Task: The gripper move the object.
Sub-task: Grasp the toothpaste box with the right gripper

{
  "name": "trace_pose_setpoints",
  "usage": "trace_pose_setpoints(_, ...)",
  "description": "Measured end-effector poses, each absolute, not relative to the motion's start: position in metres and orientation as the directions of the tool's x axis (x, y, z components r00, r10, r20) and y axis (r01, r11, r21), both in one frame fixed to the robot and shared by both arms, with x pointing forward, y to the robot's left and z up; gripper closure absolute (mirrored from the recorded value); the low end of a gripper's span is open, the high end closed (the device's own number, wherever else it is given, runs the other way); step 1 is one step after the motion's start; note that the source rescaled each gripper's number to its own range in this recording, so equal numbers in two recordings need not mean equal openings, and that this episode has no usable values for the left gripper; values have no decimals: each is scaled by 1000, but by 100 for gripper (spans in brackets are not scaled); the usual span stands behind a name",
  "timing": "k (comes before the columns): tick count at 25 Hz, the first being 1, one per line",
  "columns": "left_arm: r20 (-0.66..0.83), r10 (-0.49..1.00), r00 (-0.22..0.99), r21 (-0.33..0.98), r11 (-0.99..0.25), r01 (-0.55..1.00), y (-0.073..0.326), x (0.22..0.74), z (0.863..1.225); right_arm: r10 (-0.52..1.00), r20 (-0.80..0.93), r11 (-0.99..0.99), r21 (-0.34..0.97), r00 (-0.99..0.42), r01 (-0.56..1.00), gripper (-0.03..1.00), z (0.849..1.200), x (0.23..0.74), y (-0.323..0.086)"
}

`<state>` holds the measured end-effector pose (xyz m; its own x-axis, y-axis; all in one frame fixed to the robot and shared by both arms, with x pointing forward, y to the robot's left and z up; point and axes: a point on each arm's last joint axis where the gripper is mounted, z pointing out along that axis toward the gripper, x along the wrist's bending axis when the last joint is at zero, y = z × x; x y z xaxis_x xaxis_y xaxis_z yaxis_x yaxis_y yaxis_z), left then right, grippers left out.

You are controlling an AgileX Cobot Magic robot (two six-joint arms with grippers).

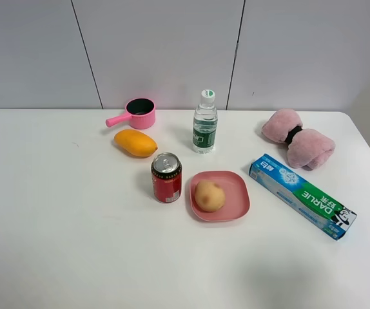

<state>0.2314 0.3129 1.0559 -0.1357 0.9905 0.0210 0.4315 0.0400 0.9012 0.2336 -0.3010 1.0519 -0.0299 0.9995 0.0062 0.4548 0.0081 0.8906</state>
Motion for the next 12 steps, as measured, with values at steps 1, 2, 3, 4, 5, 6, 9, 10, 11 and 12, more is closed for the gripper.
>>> trace_pose_setpoints(1, 21, 991, -136, 901, 40, 432, 313, 231, 1056, 1000, 6, 8, 891, -30, 455, 15, 1052, 234, -301)
trace_pose_setpoints(2, 21, 991, -136, 901, 40, 432, 313, 231, 1056, 1000, 6, 8, 891, -30, 455, 15, 1052, 234, -301)
trace_pose_setpoints(3, 21, 991, -136, 901, 40, 432, 313, 231, 1056, 1000, 6, 8, 891, -30, 455, 15, 1052, 234, -301)
trace_pose_setpoints(4, 21, 991, -136, 901, 40, 432, 313, 231, 1056, 1000, 6, 8, 891, -30, 455, 15, 1052, 234, -301)
trace_pose_setpoints(5, 21, 991, -136, 901, 40, 432, 313, 231, 1056, 1000, 6, 8, 891, -30, 455, 15, 1052, 234, -301)
trace_pose_setpoints(6, 21, 991, -136, 901, 40, 432, 313, 231, 1056, 1000, 5, 9, 891, -29, 455, 15, 1052, 234, -301)
trace_pose_setpoints(9, 21, 991, -136, 901, 40, 432, 313, 231, 1056, 1000, 2, 11, 891, -27, 455, 15, 1052, 234, -301)
trace_pose_setpoints(10, 21, 991, -136, 901, 40, 432, 313, 231, 1056, 1000, 2, 10, 891, -26, 455, 15, 1052, 234, -301)
trace_pose_setpoints(11, 21, 991, -136, 901, 40, 432, 313, 231, 1056, 1000, 2, 10, 891, -26, 455, 15, 1052, 234, -302)
trace_pose_setpoints(12, 21, 991, -136, 901, 40, 432, 313, 231, 1056, 1000, 2, 10, 891, -26, 454, 15, 1052, 234, -302)
